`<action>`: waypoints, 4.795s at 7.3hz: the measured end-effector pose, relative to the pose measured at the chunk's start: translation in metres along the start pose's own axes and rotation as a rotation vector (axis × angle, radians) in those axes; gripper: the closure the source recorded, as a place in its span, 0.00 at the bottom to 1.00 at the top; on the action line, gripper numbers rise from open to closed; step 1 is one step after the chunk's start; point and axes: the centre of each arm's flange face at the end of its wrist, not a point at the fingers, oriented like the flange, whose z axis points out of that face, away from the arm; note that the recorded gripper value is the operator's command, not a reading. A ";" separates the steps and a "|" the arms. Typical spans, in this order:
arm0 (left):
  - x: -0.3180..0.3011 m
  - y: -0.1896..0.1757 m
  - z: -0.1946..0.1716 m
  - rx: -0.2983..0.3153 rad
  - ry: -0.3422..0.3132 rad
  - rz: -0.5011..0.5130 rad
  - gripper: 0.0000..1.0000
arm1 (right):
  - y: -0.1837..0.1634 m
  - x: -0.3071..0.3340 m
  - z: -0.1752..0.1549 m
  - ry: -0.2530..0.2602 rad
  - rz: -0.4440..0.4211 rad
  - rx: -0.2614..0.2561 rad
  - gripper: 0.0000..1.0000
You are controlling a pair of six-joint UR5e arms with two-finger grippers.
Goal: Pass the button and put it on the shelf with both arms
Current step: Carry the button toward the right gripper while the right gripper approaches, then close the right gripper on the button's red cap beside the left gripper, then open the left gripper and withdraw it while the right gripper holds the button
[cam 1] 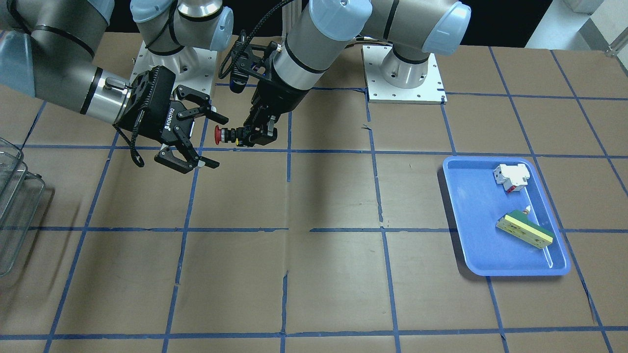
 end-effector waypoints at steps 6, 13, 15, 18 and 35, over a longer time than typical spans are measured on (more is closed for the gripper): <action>0.008 -0.009 -0.006 0.008 -0.010 -0.016 1.00 | -0.003 -0.013 -0.008 -0.012 0.018 -0.034 0.00; 0.008 -0.009 -0.007 0.011 -0.013 -0.020 1.00 | -0.003 -0.024 -0.008 -0.047 0.051 -0.037 0.08; 0.010 -0.011 -0.011 0.015 -0.019 -0.018 1.00 | -0.002 -0.026 -0.006 -0.068 0.073 -0.035 0.14; 0.013 -0.012 -0.015 0.019 -0.025 -0.026 1.00 | -0.003 -0.027 -0.008 -0.070 0.076 -0.040 0.69; -0.047 0.132 -0.142 -0.226 -0.286 -0.969 0.00 | 0.079 0.066 -0.258 0.428 0.483 -0.876 1.00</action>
